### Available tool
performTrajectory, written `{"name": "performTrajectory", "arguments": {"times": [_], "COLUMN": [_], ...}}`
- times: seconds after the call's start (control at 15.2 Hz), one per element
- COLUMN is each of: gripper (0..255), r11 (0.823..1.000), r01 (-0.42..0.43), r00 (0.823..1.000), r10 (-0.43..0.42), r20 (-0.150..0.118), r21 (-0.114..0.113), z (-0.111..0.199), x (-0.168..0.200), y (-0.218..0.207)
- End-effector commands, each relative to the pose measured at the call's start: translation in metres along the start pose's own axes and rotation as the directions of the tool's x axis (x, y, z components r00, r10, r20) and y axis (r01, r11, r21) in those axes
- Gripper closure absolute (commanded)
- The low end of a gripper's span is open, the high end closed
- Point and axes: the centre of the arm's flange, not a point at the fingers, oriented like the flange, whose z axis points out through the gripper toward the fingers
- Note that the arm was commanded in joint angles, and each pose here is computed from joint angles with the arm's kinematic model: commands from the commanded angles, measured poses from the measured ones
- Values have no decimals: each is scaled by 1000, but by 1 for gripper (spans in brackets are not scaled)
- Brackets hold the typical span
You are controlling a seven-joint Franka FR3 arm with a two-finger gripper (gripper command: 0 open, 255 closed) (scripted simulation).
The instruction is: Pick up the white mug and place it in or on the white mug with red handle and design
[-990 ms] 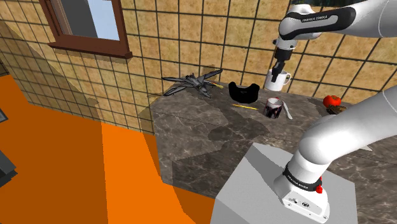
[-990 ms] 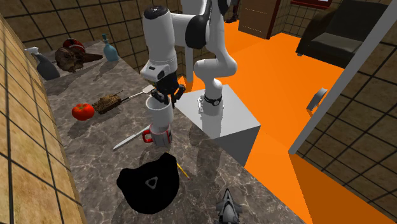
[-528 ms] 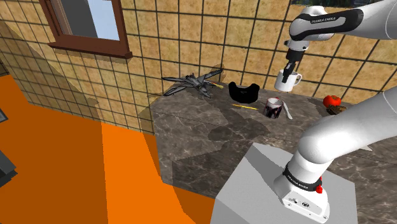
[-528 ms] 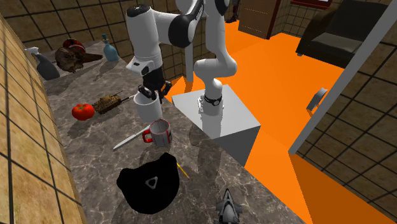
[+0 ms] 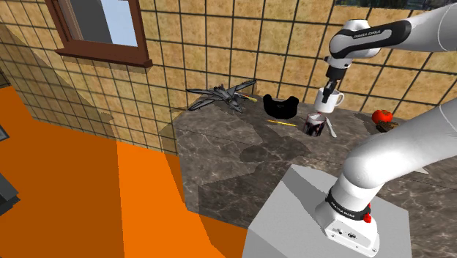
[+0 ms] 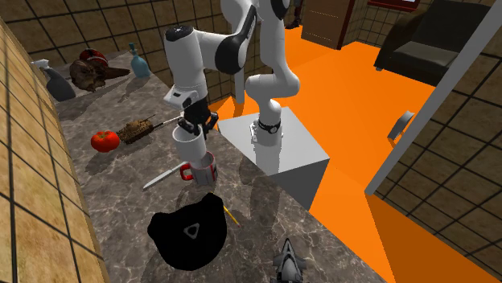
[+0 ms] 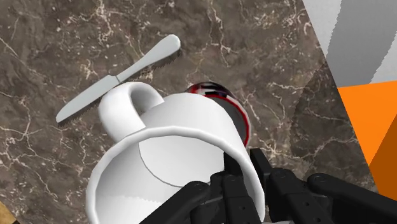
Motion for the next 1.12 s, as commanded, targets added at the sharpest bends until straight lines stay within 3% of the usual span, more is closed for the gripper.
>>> {"name": "performTrajectory", "arguments": {"times": [0.0,0.33,0.86,0.92,1.06], "gripper": [255,255,255,0,0], "r11": [1000,1000,1000,1000,1000], "r01": [0,0,0,0,0], "r00": [1000,1000,1000,1000,1000], "r10": [0,0,0,0,0], "r20": [-1,-1,-1,-1,-1], "r21": [-1,-1,-1,-1,-1], "z": [10,40,40,40,40], "x": [0,0,0,0,0], "y": [1,1,1,1,1]}}
